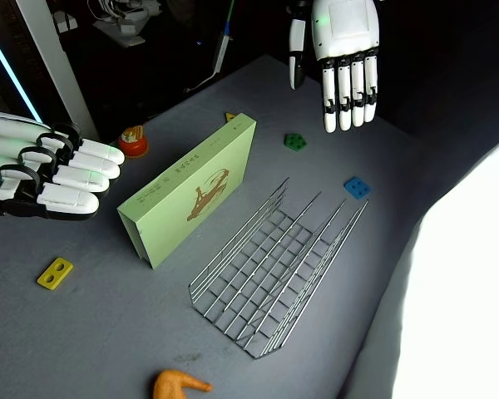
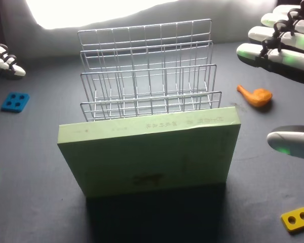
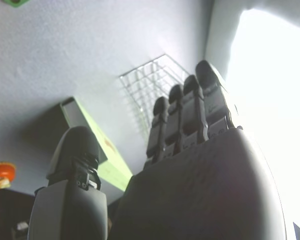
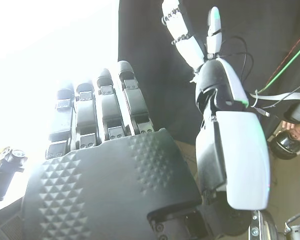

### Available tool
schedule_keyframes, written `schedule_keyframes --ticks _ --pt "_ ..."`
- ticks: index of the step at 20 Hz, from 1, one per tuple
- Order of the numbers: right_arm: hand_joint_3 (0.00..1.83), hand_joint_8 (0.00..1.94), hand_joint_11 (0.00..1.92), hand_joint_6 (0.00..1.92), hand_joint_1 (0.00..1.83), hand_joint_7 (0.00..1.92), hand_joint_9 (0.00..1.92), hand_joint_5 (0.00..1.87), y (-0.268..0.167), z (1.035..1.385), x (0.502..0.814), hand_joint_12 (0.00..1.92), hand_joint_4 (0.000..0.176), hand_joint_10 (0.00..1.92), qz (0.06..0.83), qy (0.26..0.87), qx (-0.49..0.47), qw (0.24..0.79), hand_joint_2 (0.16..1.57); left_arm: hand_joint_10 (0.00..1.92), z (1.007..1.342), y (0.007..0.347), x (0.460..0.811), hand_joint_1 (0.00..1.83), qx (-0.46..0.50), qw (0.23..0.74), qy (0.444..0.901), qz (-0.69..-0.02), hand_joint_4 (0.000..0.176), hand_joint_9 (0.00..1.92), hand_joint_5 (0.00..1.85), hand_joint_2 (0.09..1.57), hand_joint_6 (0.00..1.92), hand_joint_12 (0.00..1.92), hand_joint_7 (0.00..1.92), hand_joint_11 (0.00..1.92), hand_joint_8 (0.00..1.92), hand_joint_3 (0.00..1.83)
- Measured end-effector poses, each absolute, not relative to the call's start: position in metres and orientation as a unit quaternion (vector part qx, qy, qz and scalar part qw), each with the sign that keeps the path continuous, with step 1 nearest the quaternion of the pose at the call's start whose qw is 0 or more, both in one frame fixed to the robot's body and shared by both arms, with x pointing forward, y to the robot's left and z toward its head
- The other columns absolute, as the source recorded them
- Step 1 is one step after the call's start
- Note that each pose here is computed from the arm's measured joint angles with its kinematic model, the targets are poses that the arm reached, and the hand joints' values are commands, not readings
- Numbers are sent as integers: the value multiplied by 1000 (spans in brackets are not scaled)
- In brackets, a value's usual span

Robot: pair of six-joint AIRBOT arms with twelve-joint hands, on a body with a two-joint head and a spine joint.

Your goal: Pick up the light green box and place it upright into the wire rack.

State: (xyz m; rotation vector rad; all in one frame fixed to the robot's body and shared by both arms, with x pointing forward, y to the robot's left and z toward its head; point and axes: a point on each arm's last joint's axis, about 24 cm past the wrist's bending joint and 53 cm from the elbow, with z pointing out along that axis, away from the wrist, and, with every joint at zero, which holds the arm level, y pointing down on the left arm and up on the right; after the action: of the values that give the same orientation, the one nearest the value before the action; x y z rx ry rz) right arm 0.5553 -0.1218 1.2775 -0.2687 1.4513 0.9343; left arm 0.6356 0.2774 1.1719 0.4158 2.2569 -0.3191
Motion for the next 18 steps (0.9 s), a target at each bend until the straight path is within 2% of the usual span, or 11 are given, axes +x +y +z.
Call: schedule_keyframes --ticks 4,5,6,8,11,12,13,14,18 --pt "3 4 0 2 0 120 89 145 -120 1273 561 318 0 5 412 650 -100 631 1213 3 1172 277 635 391 164 401 893 -126 3 61 92 1373 2 263 76 0 2 5" --pt "0 4 0 1 20 122 87 143 -115 1272 562 325 0 3 416 654 -97 624 1200 1 1173 277 636 337 164 401 892 -127 7 39 71 1387 1 216 53 0 1 9" --pt "0 2 0 0 30 119 85 127 -112 1272 563 318 0 2 420 658 -91 619 1187 3 1174 277 636 318 164 403 891 -128 8 42 81 1392 5 253 63 0 4 9" --pt "0 4 0 8 99 144 120 161 -102 1278 568 429 0 9 428 666 -81 606 1158 2 1175 276 637 349 163 405 890 -129 12 24 95 1395 6 211 57 0 1 7" --pt "0 4 0 8 105 146 123 164 -85 1286 569 439 0 10 437 670 -88 593 1156 1 1175 275 637 351 165 404 891 -129 13 23 96 1395 5 205 57 0 1 7" --pt "0 2 0 4 251 146 145 153 -79 1281 568 522 0 14 434 676 -98 588 1124 2 1175 275 637 352 165 404 890 -129 14 25 86 1394 1 207 59 0 2 6" --pt "0 12 0 5 448 180 169 122 -72 1275 567 526 0 18 428 681 -110 584 1065 7 1175 275 637 377 165 404 890 -129 0 49 116 1395 7 289 91 0 4 4" --pt "0 2 0 0 523 171 156 90 -67 1272 566 440 0 6 426 684 -116 581 1051 8 1175 275 637 377 165 404 890 -129 0 63 120 1398 5 320 98 0 3 4" --pt "0 0 0 4 534 155 150 74 -41 1267 559 486 0 1 437 680 -142 572 1012 3 1175 273 636 364 168 404 890 -130 0 59 93 1403 2 329 90 0 2 3"
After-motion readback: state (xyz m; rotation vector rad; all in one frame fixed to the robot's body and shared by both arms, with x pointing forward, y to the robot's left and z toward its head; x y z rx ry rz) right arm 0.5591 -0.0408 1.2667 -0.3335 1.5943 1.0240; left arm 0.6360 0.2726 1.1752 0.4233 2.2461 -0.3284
